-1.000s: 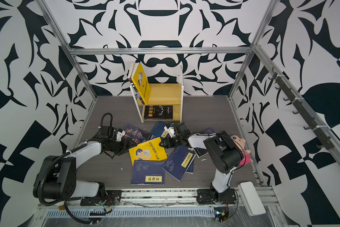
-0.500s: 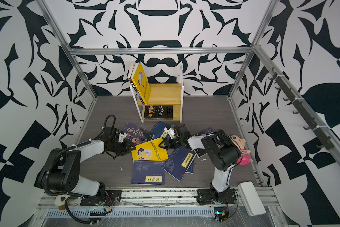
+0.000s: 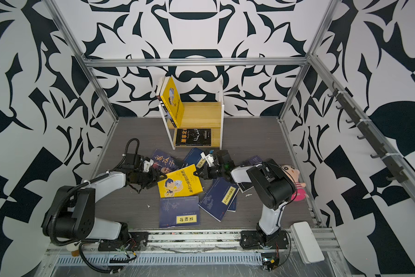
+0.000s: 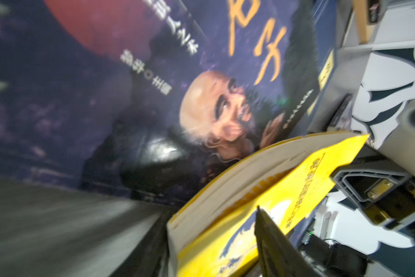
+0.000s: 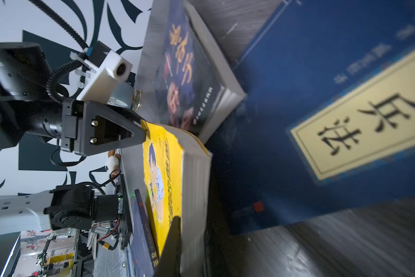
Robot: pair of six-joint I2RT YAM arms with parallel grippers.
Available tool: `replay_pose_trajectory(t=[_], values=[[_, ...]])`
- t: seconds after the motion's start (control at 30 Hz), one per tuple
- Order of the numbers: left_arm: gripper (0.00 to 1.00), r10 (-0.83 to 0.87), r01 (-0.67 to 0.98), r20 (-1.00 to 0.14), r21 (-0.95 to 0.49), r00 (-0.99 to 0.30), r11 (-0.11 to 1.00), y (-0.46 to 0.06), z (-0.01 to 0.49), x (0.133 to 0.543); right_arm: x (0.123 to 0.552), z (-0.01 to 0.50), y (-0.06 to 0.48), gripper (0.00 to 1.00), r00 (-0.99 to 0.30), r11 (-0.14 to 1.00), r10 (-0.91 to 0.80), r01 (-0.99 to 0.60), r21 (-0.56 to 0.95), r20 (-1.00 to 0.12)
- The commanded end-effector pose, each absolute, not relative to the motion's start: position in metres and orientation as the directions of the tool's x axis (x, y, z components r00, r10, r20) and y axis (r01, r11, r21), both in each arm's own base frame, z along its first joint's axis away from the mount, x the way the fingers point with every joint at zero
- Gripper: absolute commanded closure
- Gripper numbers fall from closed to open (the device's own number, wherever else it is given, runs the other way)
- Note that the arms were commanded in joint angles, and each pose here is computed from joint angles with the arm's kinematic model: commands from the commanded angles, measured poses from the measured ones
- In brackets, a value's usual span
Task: Stacking books/files
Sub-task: Pick up the book from the center of the table.
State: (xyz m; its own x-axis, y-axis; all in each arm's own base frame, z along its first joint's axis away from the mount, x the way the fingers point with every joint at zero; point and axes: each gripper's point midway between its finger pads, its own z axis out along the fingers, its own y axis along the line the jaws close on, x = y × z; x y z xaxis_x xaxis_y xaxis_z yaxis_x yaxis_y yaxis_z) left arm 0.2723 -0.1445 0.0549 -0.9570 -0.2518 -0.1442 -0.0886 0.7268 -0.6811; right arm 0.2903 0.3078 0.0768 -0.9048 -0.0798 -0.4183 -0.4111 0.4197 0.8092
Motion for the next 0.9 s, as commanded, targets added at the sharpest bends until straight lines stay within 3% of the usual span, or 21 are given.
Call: replay_pose_trajectory(t=[0.0,0.23,0.57,0.87], values=[[0.27,-0.237,-0.007,-0.222,-0.715,-0.946,0.699,-0.147,0.093,0.286,0.308,0.149,0.319,1.0,-0.814,0.293,-0.021,-0.56,0.775,-0.58],[0.0,-0.274,0.101,-0.368,-0.741,-0.888,0.664,-0.124,0.142,0.299,0.338,0.201,0.306,1.0,-0.751,0.288,0.114,-0.601,0.745,-0.65],[0.0,-0.206,0.363,-0.534,-0.764,-0.82,0.534,-0.125,0.196,0.294,0.332,0.281,0.309,1.0,-0.7,0.107,0.221,-0.675,0.73,-0.679],[0.0,-0.212,0.393,-0.548,-0.773,-0.809,0.499,-0.126,0.2,0.3,0.317,0.323,0.308,1.0,-0.714,-0.067,0.264,-0.684,0.726,-0.648]])
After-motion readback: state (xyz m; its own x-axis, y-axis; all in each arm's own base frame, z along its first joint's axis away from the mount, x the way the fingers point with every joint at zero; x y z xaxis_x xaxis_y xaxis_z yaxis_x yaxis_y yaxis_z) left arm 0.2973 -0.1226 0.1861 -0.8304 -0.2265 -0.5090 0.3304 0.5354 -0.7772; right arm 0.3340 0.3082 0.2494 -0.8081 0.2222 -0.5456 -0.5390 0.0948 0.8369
